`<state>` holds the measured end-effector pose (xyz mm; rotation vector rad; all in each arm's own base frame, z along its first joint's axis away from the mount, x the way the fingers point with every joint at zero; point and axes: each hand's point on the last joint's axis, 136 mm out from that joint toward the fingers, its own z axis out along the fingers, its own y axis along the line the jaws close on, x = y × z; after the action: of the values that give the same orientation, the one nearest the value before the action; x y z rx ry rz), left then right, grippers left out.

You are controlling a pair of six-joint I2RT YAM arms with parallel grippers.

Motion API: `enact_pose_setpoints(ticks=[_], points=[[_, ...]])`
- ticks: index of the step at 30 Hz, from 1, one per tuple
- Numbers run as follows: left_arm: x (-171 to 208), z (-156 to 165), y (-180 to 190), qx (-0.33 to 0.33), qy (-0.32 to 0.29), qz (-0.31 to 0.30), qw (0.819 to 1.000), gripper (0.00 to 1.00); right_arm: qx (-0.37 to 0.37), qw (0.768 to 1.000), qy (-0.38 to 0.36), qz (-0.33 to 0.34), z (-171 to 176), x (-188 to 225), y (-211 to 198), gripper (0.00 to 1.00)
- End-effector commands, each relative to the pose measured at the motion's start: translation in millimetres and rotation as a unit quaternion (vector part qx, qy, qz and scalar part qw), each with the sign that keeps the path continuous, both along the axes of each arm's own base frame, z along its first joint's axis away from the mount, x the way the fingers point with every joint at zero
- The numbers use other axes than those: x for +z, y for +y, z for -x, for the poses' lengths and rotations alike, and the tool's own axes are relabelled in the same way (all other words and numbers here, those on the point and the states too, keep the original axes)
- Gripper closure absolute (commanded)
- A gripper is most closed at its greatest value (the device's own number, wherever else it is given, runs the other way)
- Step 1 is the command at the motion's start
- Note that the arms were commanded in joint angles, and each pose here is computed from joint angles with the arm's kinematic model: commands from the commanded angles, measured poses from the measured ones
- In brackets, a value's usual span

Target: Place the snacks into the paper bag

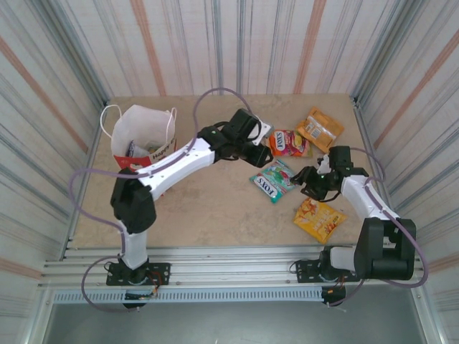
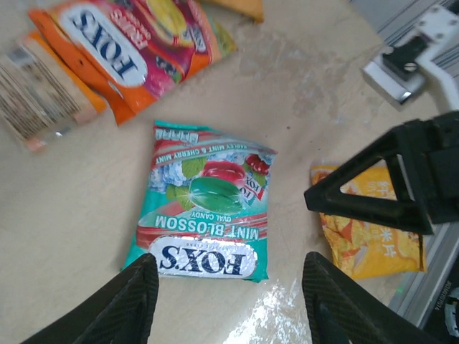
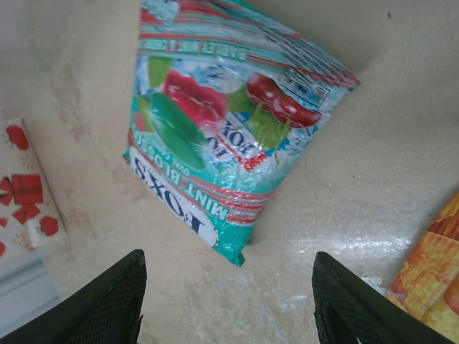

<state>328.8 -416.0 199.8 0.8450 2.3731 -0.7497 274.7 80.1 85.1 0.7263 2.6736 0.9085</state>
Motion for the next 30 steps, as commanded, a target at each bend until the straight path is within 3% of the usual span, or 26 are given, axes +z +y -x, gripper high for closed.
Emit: enact_pose_setpoints(ticks=[1,9,22,30], points=[[1.1,-3.1,-19.6,0.008,0.029,0.030,0.999,0.41,-0.040,0.999,-0.011,-0.024,-8.4,-1.8,0.8,0.38],[-57.8,-21.0,-31.8,0.041,0.127,0.030,0.991,0.38,-0.037,0.999,0.003,-0.033,-11.8,-18.5,7.5,0.38],[-125.9,-40.1,-7.4,0.094,0.189,-0.005,0.977,0.34,-0.009,0.999,0.027,-0.027,-20.4,-41.5,18.2,0.45],[-150.3,-37.6,-5.9,0.104,0.239,0.022,0.965,0.35,0.013,0.999,0.028,-0.028,-33.4,-45.4,20.1,0.53]])
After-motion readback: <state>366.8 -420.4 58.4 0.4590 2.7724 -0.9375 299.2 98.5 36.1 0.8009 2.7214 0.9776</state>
